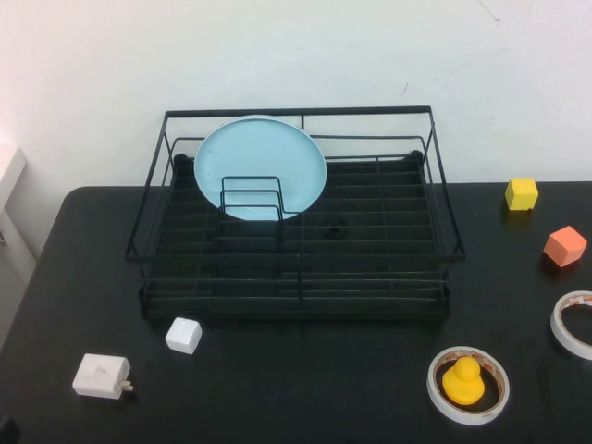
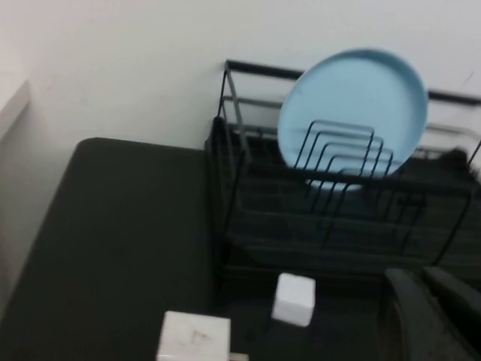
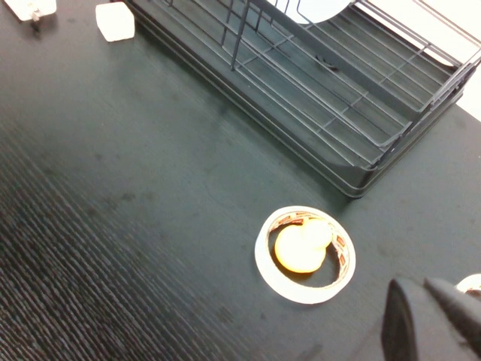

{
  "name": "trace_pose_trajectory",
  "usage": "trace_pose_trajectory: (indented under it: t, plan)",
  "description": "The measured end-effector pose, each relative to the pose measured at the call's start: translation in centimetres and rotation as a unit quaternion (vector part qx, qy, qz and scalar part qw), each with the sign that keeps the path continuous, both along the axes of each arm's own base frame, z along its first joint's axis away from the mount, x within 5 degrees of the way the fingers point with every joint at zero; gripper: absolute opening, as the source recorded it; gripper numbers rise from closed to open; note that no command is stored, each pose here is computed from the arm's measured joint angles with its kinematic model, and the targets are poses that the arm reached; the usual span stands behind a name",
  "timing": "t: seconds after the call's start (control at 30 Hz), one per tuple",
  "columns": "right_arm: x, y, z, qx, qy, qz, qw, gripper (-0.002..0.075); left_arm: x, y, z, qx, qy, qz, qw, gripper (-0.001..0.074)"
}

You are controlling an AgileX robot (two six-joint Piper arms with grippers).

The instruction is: Place plate on rack

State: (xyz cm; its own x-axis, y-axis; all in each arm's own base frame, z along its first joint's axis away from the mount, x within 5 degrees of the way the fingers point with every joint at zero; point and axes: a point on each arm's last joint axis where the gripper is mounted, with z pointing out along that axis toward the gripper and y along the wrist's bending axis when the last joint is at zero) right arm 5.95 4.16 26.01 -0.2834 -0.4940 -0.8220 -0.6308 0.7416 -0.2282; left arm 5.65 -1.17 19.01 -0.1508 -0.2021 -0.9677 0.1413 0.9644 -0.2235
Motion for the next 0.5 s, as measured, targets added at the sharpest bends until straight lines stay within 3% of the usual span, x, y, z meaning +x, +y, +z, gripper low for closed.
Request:
trace_pose_trajectory:
  t: [0.13,0.3,0.5]
  plan:
    - [0.0,0.0,0.0,0.001,0.0,0.0,1.0,0.0001,-0.2,0.1,-0.2,0.014,0.005,0.001,1.0,-0.0001]
    - [0.0,0.0,0.0,0.001,0.0,0.0,1.0,0.0001,-0.4,0.0,-1.3,-0.01,0.069,0.001,0.998,-0.0001]
    - [0.0,0.0,0.0,0.002,0.0,0.0,1.0,0.0001,-0.4,0.0,-1.3,-0.004,0.072,0.0,0.997,-0.0001]
